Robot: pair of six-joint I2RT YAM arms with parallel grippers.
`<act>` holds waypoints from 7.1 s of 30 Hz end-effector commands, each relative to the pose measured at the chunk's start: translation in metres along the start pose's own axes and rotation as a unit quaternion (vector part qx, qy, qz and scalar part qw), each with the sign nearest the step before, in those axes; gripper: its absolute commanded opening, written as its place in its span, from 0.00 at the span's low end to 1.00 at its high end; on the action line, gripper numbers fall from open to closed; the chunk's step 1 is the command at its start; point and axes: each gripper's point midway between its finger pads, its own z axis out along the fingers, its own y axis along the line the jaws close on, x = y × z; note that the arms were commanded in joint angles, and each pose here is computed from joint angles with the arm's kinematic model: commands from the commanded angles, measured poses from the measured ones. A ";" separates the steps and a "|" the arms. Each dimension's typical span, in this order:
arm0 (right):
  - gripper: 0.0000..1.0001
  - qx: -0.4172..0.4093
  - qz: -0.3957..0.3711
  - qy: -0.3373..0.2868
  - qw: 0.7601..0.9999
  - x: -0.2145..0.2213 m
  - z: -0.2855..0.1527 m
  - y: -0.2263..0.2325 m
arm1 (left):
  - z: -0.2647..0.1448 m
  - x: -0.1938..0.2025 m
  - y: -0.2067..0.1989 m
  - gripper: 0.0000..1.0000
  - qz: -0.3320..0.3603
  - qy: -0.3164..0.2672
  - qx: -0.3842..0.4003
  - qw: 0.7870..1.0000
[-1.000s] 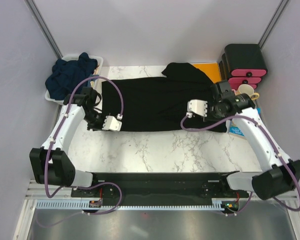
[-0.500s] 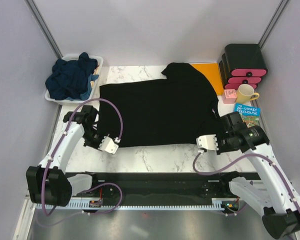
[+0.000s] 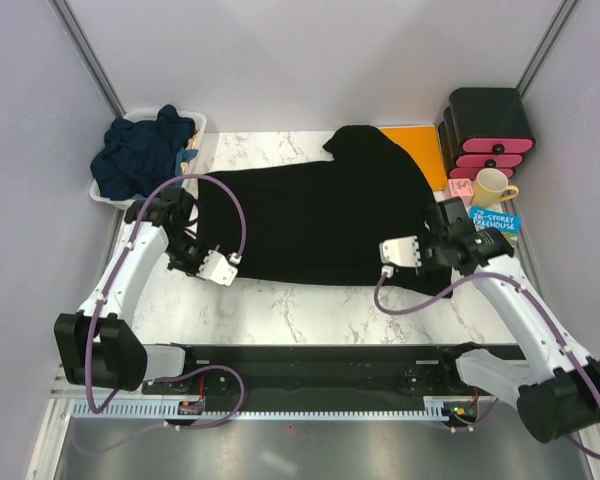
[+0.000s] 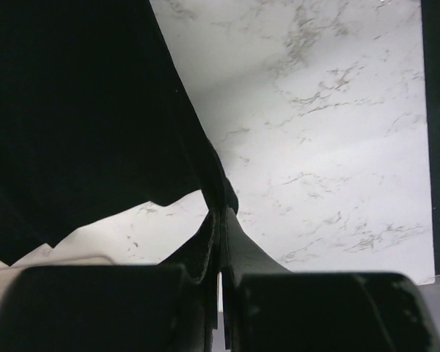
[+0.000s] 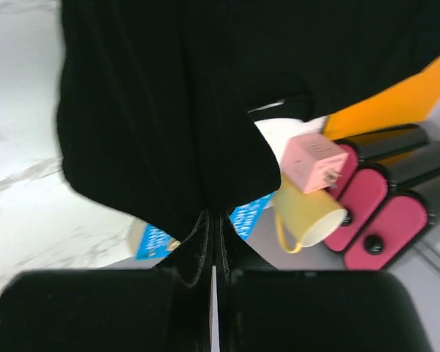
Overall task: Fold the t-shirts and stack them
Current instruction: Fold the tshirt
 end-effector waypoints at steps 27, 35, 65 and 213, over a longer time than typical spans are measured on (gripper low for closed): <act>0.00 0.206 0.012 -0.009 0.979 -0.029 0.078 -0.224 | 0.048 0.052 0.069 0.02 -0.036 0.037 0.014 0.999; 0.00 0.195 0.017 0.001 0.981 -0.026 0.091 -0.220 | 0.057 0.063 0.082 0.02 -0.054 0.052 0.005 0.997; 0.66 0.209 0.077 0.068 0.973 -0.001 0.105 -0.215 | 0.076 0.115 0.104 0.49 -0.141 0.146 -0.036 0.979; 0.50 -0.298 0.427 -0.157 0.839 -0.037 0.102 -0.092 | 0.050 0.035 0.084 0.70 -0.142 -0.010 -0.018 0.990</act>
